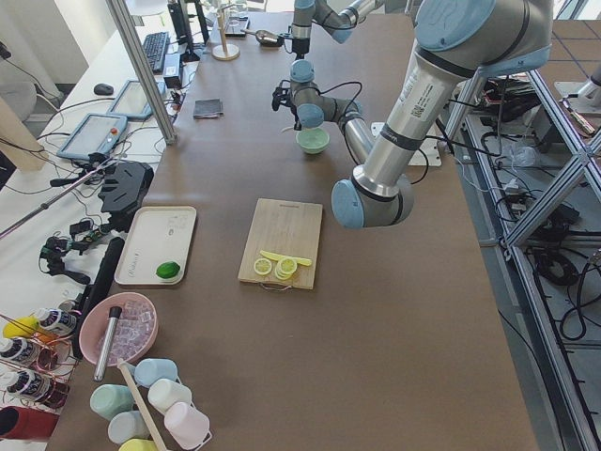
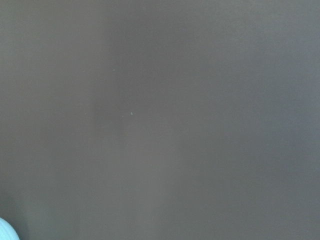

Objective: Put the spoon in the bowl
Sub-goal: 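Carry the spoon over the bowl with the left gripper while the right releases the bowl, then release the spoon into the bowl and lift the left gripper away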

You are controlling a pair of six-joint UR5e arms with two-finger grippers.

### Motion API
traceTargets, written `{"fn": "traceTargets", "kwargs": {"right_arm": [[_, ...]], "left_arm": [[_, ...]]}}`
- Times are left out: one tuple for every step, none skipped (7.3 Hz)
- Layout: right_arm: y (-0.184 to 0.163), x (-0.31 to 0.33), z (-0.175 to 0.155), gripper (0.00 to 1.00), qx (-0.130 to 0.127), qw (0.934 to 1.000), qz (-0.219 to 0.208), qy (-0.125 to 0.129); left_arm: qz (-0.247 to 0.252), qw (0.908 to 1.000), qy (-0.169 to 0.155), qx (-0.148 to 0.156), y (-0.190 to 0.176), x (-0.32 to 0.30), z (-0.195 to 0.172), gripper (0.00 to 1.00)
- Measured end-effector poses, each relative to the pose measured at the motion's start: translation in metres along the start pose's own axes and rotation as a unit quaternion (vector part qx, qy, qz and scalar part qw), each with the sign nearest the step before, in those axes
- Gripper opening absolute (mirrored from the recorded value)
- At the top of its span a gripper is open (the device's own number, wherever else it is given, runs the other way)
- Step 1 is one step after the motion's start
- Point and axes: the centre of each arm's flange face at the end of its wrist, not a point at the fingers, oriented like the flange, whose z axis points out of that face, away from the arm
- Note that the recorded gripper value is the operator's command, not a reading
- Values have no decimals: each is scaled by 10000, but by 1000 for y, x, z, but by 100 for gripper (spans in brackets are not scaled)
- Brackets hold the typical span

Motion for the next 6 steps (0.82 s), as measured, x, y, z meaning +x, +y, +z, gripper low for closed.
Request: {"fn": "traceTargets", "kwargs": {"right_arm": [[-6,9,-5,100,38,10000,22,21],[-13,17,-11,100,75,9999,80,33],[-23,29,-21,100,82,9998,156,21],[-34,50,-34,100,75,9998,191,30],[-44,85,-44,100,98,9998,100,136],[-53,128,-54,100,125,9993,-117,318]], "left_arm": [[8,10000,-14,39,7,-3,-1,98],[-10,9999,-22,111,4,-13,-11,98],[-66,9998,-52,167,-10,-34,-30,98],[-66,9998,-141,159,-32,-71,-51,98],[85,9992,-356,145,-55,-122,-75,98],[356,9969,-698,77,-70,-176,-95,98]]}}
